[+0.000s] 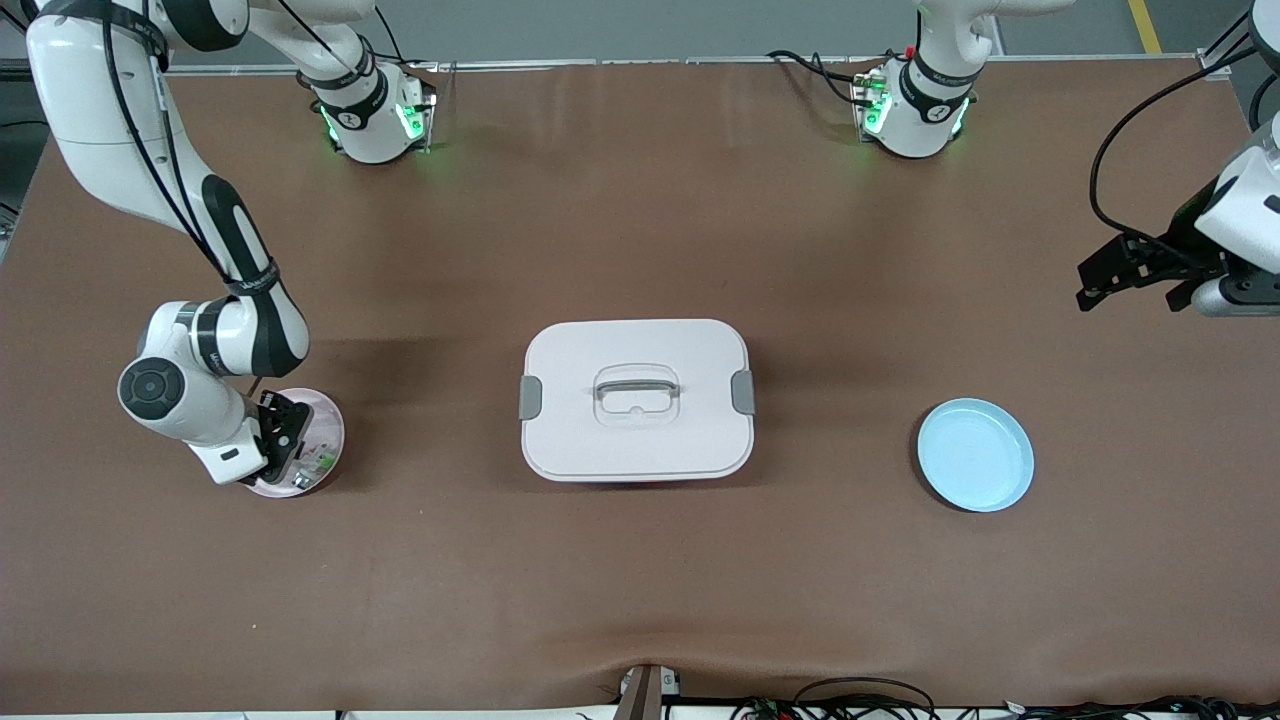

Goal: Transfer orange switch to right arm and place

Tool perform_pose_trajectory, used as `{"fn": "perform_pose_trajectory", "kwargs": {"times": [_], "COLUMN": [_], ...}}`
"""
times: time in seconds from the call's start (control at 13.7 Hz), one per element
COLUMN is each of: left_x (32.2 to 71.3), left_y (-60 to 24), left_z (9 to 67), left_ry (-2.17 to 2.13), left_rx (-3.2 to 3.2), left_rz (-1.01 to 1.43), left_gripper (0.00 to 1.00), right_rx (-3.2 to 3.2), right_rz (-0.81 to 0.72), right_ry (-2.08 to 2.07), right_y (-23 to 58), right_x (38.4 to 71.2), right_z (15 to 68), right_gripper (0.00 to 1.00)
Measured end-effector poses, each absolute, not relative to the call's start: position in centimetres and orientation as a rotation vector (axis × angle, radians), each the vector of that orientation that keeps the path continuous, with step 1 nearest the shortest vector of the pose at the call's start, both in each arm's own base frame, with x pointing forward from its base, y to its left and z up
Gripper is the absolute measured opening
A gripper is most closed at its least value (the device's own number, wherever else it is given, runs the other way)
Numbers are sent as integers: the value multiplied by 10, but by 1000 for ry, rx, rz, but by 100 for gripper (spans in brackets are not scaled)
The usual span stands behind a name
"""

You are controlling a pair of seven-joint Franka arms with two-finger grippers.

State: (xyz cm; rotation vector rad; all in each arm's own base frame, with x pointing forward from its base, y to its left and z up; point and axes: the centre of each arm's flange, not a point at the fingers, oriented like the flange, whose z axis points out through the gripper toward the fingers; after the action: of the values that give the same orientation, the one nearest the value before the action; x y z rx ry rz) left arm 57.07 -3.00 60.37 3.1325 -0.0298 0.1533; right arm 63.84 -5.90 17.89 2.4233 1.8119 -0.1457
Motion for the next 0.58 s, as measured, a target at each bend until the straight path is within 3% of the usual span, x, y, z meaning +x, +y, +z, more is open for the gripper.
{"fn": "perform_pose_trajectory", "kwargs": {"times": [0.58], "left_x": [580], "left_y": [-21], "left_z": [607], "left_ry": [-5], "left_rx": [3135], "left_rz": [126], "left_gripper": [100], "right_rx": [2475], "right_rz": [-240], "right_ry": [1793], "right_y": [-55], "right_x": [648], "right_z": [212], "right_gripper": [100]}}
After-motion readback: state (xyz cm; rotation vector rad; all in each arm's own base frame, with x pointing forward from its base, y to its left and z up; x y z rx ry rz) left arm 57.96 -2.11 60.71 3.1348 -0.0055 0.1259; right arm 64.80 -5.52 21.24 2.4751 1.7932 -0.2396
